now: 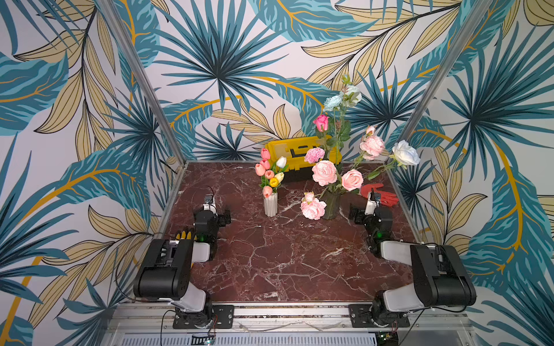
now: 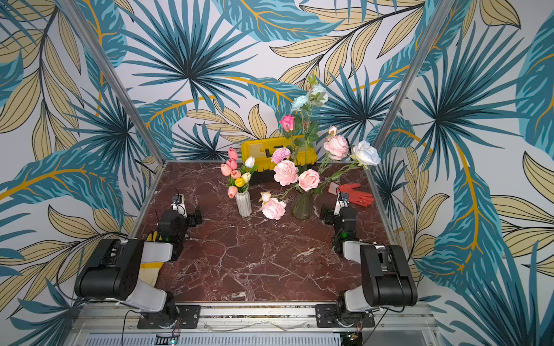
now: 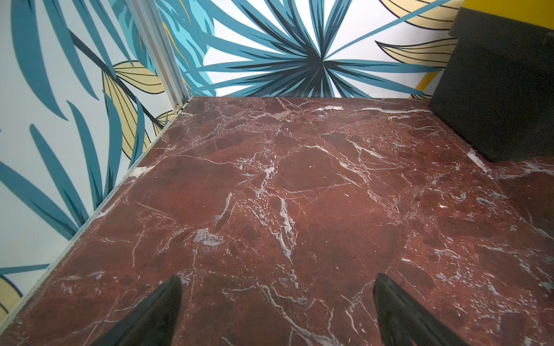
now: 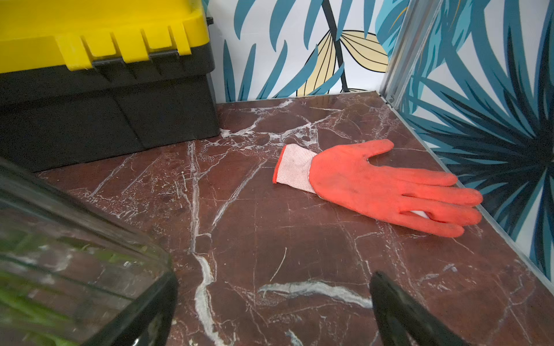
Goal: Pick out pink flowers from the vase
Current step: Pick up the flower from the vase, then place the flower at the center of the board.
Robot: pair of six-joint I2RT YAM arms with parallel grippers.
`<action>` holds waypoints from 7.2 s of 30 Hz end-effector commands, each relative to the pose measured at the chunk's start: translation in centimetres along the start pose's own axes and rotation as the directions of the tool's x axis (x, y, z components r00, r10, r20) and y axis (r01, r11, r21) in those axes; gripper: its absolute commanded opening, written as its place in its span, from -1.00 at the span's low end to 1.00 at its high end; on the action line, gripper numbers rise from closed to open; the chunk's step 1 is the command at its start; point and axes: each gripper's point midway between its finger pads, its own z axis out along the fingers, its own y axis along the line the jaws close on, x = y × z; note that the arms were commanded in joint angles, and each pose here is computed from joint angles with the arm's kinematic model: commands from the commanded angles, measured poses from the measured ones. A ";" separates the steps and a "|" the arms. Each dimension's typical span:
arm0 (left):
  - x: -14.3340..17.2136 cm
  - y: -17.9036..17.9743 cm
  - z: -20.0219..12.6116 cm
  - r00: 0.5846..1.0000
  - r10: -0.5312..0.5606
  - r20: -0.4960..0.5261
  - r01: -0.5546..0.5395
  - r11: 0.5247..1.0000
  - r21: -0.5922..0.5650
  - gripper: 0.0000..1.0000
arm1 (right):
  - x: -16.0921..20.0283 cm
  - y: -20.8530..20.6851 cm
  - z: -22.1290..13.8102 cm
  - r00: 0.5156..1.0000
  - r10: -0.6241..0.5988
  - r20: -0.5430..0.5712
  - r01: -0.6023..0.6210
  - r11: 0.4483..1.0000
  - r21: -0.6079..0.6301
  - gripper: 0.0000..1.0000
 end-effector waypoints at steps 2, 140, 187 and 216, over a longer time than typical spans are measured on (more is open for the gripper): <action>-1.8 -0.1 0.2 0.999 -0.008 0.043 0.007 1.000 0.006 0.99 | 0.6 -0.3 -0.2 1.000 0.010 -0.019 -0.010 1.000 0.008 0.99; -11.9 -5.1 -28.1 0.983 -0.168 0.069 0.125 0.900 0.418 0.99 | -14.2 13.8 -10.3 0.846 -0.184 0.500 0.348 0.902 -0.257 -0.80; -13.5 -16.8 -30.3 0.992 0.024 0.127 -0.115 0.616 0.779 0.85 | -25.1 15.3 -28.7 0.980 -0.097 0.171 0.190 0.698 -0.690 -1.00; -18.5 -23.9 -30.4 0.975 -0.007 0.224 -0.216 0.227 0.950 0.16 | -25.7 32.8 -31.0 0.988 -0.067 0.139 0.153 0.284 -0.946 -1.00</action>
